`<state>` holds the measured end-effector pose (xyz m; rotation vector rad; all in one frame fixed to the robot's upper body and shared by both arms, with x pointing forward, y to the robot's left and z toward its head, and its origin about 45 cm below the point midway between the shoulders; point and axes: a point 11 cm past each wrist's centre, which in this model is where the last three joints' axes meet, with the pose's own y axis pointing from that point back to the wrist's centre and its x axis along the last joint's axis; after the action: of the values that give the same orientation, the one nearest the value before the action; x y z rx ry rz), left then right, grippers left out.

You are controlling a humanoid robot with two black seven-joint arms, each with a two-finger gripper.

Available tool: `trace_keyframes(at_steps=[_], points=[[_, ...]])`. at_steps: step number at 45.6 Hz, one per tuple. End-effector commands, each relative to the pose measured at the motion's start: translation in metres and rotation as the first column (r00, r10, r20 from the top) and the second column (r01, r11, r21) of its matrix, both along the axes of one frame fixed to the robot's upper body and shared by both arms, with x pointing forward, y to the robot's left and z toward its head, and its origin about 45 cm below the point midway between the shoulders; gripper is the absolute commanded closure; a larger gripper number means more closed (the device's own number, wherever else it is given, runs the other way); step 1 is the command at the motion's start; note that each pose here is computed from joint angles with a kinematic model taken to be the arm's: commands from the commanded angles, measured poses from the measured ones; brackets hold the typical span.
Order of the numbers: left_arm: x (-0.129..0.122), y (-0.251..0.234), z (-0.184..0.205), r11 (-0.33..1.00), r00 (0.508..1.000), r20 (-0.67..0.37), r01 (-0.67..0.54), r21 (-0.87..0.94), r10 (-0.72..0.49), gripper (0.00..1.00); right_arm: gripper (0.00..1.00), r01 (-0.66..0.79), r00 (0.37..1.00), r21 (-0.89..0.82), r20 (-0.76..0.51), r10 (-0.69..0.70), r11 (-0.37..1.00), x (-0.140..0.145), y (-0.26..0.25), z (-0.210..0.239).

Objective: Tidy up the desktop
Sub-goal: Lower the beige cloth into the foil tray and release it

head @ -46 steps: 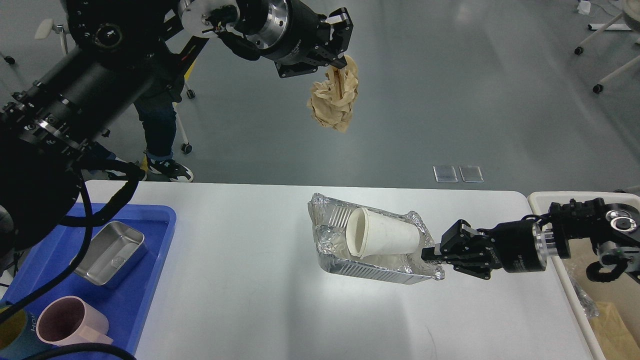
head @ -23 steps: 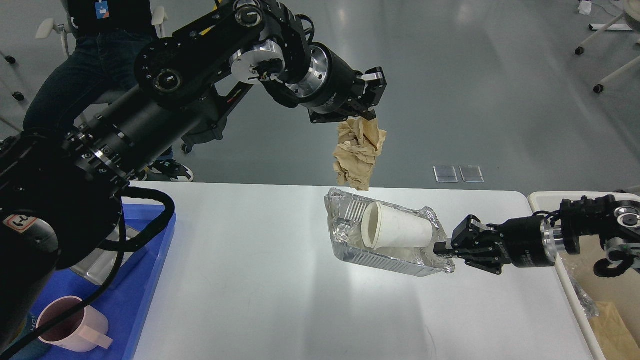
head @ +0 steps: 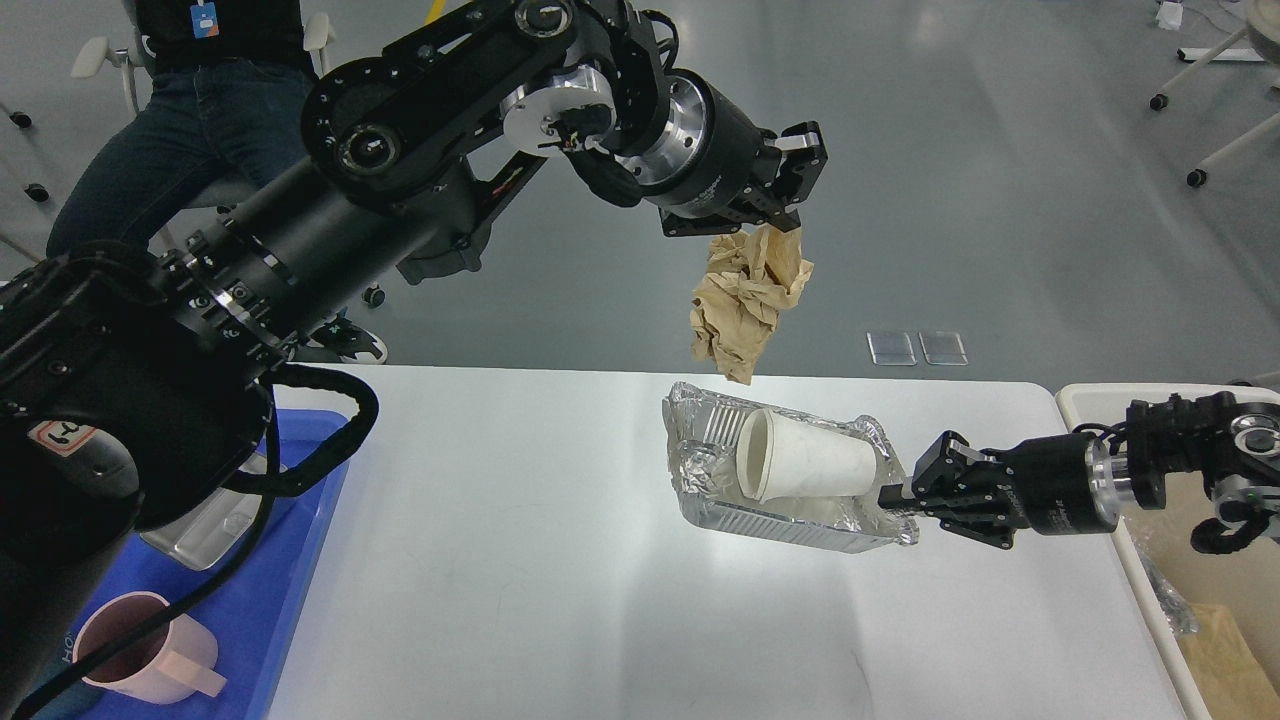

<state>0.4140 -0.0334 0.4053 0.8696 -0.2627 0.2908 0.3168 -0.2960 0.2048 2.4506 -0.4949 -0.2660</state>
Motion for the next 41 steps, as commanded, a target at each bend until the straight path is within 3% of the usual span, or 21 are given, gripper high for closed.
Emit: trace_keyframes(at_steps=[1,41], points=[[-0.002,-0.004,0.009,1.0,1.0,0.014,0.011,-0.008,-0.011,1.0,1.0,0.002,1.0,-0.002,-0.003,-0.002,1.0,-0.001,-0.001,-0.001],[-0.021,-0.031,-0.002,0.997,0.997,-0.005,0.072,0.006,-0.071,1.0,1.0,0.085,0.996,-0.019,0.016,-0.085,0.996,0.012,-0.025,0.002]])
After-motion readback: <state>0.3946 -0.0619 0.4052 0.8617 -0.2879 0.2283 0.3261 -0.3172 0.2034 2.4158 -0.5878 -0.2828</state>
